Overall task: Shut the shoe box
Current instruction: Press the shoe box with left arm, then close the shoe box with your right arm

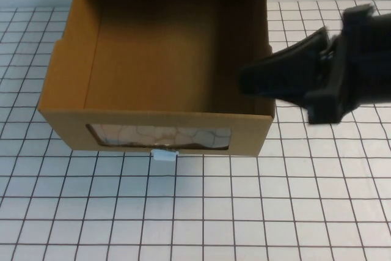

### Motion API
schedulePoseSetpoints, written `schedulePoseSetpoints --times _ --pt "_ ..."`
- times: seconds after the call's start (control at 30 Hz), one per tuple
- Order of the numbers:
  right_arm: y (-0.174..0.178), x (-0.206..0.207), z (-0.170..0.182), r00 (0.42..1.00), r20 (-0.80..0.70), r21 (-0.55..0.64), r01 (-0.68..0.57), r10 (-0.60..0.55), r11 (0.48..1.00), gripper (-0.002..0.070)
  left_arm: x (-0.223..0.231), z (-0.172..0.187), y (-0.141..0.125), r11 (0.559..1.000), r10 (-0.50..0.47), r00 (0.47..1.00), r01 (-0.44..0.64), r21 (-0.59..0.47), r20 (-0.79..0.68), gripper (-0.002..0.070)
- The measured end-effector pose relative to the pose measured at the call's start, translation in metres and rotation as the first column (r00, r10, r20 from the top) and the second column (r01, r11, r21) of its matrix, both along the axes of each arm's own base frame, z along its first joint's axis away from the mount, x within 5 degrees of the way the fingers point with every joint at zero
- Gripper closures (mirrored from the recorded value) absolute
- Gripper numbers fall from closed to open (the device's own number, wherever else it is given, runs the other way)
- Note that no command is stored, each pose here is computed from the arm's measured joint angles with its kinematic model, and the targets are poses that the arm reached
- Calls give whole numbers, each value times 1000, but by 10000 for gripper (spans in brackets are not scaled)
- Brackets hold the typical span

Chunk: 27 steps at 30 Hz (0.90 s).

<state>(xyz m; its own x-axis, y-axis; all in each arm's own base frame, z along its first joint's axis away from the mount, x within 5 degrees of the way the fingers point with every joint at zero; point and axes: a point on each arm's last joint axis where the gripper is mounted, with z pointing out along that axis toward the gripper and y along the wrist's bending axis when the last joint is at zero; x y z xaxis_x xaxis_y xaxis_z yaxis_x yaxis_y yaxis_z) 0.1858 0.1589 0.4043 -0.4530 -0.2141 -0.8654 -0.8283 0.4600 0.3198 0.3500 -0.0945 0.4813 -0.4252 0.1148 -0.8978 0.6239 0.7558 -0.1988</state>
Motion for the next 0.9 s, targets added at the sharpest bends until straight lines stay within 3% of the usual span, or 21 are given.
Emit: schedulePoseSetpoints --times 0.13,0.27,0.43,0.53,0.67,0.9 --pt "43 -13 -15 988 -3 -24 -156 156 988 691 61 -27 -21 987 -151 982 143 -75 -113 677" --pt "88 -25 -40 959 -11 -73 -284 284 956 691 105 -55 -32 969 -180 970 148 -196 -160 677" --pt "138 -47 -81 858 80 -209 -483 507 850 691 142 -103 -41 940 -192 951 108 -323 -244 677" --pt "159 -51 -105 786 184 -301 -526 590 795 691 143 -104 -41 907 -224 941 105 -408 -255 677" --pt "176 -33 -130 729 338 -416 -452 596 789 691 144 -103 -40 895 -233 938 104 -434 -256 677" --pt "187 7 -151 667 576 -519 -149 473 842 691 144 -103 -39 894 -233 938 104 -435 -256 677"
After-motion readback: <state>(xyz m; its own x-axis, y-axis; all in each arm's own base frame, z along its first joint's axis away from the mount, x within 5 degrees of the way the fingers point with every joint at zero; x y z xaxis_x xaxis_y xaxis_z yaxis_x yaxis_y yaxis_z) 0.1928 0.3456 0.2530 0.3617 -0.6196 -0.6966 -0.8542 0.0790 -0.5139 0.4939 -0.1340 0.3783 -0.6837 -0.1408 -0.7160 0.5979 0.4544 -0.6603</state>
